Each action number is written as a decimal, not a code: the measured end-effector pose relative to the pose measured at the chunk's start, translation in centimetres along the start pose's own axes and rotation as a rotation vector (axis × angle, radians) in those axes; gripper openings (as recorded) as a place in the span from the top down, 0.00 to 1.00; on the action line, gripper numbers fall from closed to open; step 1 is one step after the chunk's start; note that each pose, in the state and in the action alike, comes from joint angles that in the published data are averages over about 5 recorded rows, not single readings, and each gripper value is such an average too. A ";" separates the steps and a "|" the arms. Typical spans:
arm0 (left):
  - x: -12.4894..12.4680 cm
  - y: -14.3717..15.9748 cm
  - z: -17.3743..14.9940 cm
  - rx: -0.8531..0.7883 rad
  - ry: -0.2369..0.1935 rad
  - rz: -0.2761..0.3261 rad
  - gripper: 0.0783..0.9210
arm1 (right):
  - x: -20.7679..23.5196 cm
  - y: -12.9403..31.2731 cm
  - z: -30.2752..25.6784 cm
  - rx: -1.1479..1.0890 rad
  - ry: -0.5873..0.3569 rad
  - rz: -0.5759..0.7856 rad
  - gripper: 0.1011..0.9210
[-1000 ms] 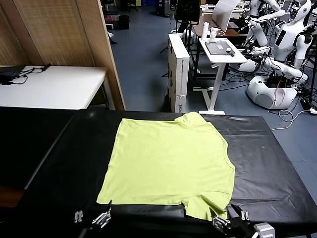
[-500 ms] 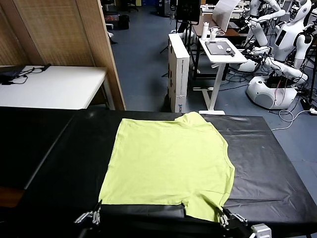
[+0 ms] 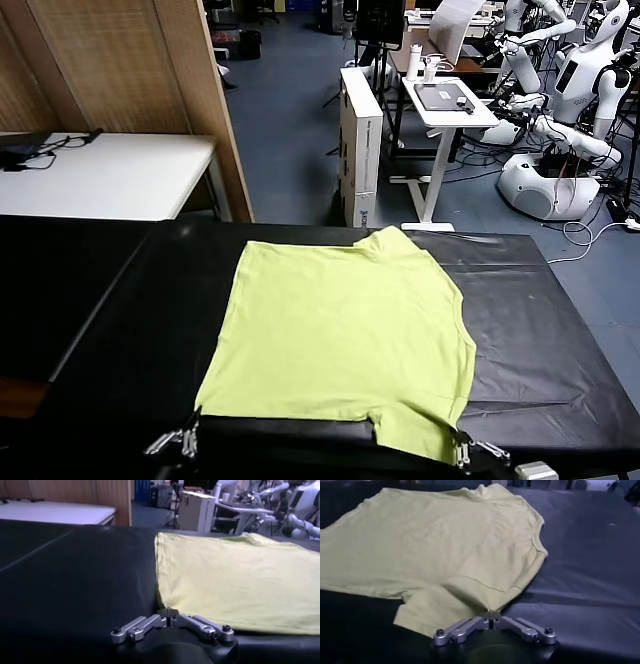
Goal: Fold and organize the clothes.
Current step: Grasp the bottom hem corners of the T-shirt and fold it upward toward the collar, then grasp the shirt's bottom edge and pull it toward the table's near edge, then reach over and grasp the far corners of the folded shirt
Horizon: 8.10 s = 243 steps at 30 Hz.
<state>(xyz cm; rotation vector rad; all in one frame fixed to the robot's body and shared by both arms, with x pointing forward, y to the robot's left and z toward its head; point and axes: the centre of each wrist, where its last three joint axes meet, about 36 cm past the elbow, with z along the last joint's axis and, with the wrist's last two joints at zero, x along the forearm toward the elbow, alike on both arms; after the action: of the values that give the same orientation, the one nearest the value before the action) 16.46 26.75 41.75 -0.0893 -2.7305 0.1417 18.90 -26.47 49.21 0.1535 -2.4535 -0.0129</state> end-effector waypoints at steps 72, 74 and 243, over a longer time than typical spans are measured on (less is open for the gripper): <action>-21.8 2.7 -5.3 -0.033 -0.109 0.108 0.89 | -17.6 -6.7 -8.6 0.004 -0.202 -0.018 0.23; -21.5 2.6 -5.5 -0.026 -0.102 0.108 0.83 | -16.9 -6.9 -8.7 0.016 -0.210 -0.021 0.11; -31.5 6.0 -16.2 0.014 0.154 0.115 0.02 | -29.7 -7.5 -19.9 0.101 -0.015 -0.123 0.02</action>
<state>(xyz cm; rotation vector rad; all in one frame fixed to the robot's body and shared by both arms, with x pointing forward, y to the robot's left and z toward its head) 52.02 31.48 43.56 -0.2432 -2.5701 0.1793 55.04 -29.94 45.57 0.3503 -2.4574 0.0566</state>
